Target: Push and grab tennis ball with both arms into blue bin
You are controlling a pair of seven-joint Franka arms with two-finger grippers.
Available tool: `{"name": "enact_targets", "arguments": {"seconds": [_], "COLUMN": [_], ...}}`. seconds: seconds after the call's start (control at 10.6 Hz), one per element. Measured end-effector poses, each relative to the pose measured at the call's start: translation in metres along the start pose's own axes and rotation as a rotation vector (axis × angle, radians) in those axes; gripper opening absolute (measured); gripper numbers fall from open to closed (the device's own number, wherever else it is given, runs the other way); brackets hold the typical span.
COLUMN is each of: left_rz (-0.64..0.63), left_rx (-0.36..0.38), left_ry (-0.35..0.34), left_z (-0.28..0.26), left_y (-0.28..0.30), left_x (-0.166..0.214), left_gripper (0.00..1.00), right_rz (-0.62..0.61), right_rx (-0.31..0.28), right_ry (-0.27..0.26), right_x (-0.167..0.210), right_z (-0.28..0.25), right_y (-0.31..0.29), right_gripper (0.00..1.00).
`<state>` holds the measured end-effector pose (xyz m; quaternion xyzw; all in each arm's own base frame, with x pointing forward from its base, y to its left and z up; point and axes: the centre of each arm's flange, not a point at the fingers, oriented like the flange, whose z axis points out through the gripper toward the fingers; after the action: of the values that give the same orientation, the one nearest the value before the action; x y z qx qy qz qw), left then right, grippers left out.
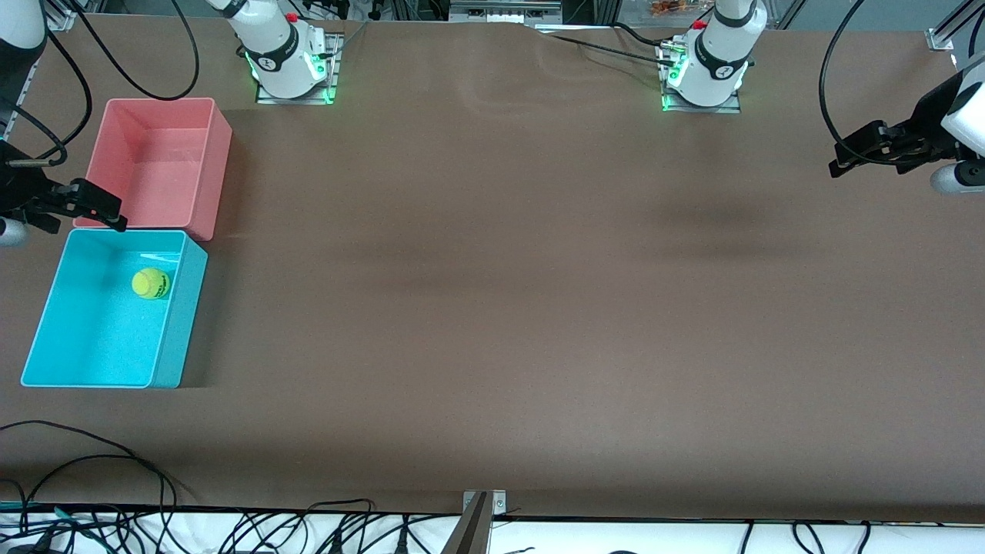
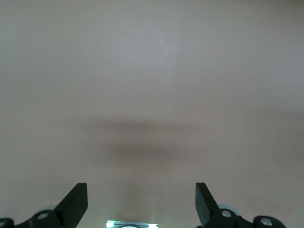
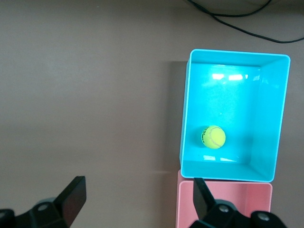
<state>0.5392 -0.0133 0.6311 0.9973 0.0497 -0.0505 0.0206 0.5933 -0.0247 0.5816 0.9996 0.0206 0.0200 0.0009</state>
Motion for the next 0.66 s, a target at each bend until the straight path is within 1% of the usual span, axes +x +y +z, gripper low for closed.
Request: {"name": "enact_targets", "arguments": {"seconds": [0.28,0.47,0.66], "left_rz": [0.0,-0.001,-0.001], "left_rx": [0.0,0.0,0.0], "left_ry": [0.0,0.0,0.0], "left_z": [0.0,0.0,0.0], "left_y": [0.0,0.0,0.0], "left_x": [0.0,0.0,0.0], "left_gripper": [1.0,1.0,1.0], "right_rz": [0.0,0.0,-0.001], "right_rx": [0.003,0.003,0.003], "right_ry": [-0.035,-0.03,-0.026], "right_x": [-0.009,-0.014,-0.015], "right_z": [-0.019,-0.039,-0.042], "right_y": [-0.001,-0.001,-0.002], "right_gripper": [1.0,1.0,1.0]}}
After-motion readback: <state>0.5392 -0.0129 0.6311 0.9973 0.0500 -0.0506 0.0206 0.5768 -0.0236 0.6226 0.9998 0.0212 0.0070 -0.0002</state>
